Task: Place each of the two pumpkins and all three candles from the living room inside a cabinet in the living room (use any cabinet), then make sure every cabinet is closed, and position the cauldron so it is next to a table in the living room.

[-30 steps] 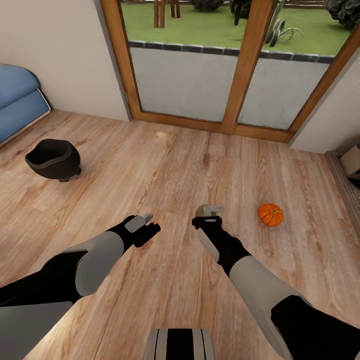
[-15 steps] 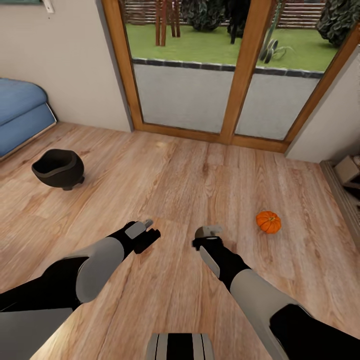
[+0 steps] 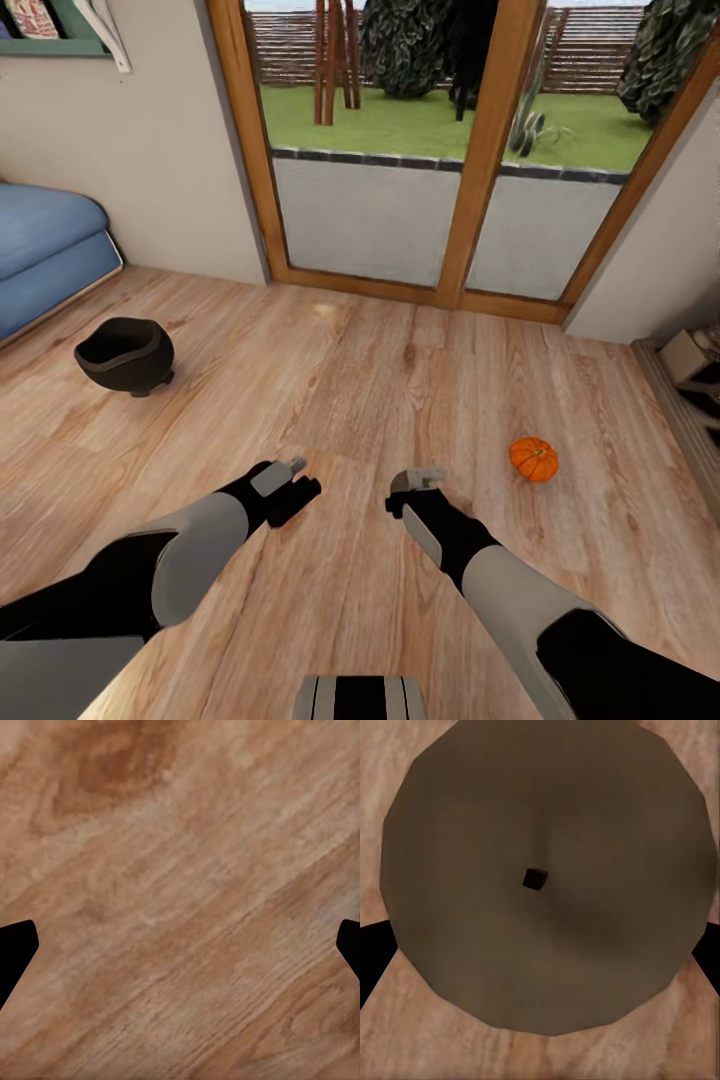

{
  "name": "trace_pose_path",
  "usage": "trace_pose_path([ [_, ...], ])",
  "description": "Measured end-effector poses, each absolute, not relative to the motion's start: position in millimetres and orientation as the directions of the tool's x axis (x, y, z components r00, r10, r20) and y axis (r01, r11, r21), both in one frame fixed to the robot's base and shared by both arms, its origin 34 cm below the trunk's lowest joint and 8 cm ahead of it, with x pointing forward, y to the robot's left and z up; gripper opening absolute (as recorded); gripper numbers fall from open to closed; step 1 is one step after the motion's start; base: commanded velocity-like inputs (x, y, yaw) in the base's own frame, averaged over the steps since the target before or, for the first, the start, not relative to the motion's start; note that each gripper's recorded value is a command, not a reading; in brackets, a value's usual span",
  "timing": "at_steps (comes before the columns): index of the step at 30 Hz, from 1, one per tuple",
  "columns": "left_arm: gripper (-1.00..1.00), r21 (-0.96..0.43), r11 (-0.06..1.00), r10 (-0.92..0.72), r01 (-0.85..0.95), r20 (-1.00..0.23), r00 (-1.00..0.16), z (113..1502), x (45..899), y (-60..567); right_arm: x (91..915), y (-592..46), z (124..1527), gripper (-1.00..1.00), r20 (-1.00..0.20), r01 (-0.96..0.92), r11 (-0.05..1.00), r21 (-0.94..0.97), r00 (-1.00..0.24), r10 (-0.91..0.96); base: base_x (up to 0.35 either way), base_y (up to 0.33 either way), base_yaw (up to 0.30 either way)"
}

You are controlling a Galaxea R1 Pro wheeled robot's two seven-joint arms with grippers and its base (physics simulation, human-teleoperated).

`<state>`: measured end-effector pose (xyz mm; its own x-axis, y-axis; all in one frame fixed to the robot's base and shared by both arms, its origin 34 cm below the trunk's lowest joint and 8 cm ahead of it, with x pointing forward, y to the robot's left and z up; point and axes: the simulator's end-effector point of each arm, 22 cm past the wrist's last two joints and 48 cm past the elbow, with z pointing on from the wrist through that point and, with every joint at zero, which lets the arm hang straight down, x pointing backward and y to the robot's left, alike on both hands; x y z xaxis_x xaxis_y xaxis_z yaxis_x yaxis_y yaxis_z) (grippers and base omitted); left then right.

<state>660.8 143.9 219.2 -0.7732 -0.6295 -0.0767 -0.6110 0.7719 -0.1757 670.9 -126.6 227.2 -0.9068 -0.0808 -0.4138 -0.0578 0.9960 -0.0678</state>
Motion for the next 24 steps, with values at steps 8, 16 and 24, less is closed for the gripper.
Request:
trace_pose_path([
  [8,1.00,-0.186,0.767,-0.636,-0.614,-0.097,-0.766,229,655,138,686,-128,249,-1.00,-0.477,-0.045,0.997,-0.070,-0.876,-0.073,0.000,0.000,0.000],
  [16,1.00,-0.193,0.762,-0.644,-0.618,-0.124,-0.755,240,652,141,695,-128,271,-1.00,-0.515,-0.035,0.997,-0.066,-0.855,-0.064,0.000,0.000,0.000],
  [24,1.00,-0.187,0.739,-0.674,-0.647,-0.199,-0.712,243,646,156,700,-132,287,-1.00,-0.551,-0.026,0.997,-0.076,-0.832,-0.064,0.000,0.000,0.000],
])
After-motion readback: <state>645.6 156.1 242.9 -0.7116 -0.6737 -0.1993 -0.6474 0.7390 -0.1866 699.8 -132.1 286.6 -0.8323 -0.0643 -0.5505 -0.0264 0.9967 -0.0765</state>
